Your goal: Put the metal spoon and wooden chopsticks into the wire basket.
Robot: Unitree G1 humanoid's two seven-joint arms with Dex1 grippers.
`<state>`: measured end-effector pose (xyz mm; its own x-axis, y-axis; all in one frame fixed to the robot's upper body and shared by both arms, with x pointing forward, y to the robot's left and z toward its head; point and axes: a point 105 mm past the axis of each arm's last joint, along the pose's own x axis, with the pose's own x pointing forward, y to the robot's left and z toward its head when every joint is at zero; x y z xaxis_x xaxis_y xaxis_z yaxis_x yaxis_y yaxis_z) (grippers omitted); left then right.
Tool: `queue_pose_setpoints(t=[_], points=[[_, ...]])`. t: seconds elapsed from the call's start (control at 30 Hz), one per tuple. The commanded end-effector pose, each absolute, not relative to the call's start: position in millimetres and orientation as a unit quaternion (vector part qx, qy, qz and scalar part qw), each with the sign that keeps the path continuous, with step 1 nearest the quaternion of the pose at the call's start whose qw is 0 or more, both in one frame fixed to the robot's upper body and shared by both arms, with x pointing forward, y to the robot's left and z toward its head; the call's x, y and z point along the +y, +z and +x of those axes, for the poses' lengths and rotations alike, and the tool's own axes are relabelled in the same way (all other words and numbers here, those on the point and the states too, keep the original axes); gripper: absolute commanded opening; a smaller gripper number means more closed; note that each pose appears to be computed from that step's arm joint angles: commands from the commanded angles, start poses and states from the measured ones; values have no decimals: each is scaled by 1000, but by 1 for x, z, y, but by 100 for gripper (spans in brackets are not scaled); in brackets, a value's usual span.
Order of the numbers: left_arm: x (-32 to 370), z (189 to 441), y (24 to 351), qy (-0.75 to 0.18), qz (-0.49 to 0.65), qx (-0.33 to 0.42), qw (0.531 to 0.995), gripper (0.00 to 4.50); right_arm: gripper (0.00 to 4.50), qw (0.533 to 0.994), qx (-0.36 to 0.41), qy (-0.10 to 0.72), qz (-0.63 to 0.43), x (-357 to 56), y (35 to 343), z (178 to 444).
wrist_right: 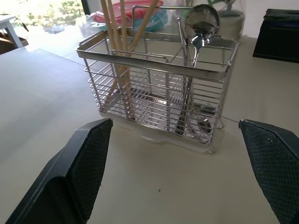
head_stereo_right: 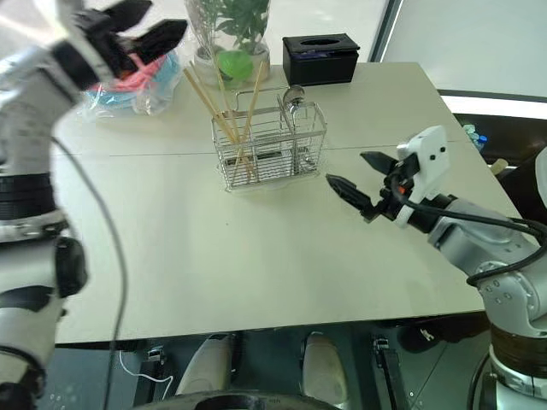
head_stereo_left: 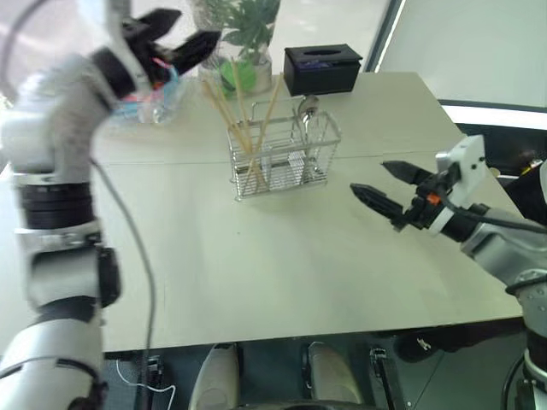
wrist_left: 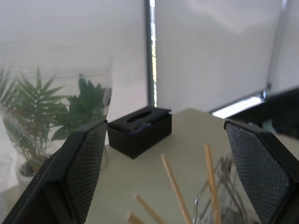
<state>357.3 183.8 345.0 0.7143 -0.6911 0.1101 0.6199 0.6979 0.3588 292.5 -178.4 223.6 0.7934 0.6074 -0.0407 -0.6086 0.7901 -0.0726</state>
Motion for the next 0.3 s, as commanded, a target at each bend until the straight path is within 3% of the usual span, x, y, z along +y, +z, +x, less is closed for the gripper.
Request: queue_pose_setpoints(t=[0.03, 0.13, 0.3], points=[[197, 334, 306, -406, 225, -38, 885, 419, 450, 947, -21, 316, -62, -187, 239, 297], [202, 318, 283, -426, 236, -1, 873, 419, 450, 945, -20, 321, -63, -187, 239, 300], [202, 314, 266, -408, 228, 13, 884, 419, 450, 941, -15, 333, -60, -183, 234, 304]])
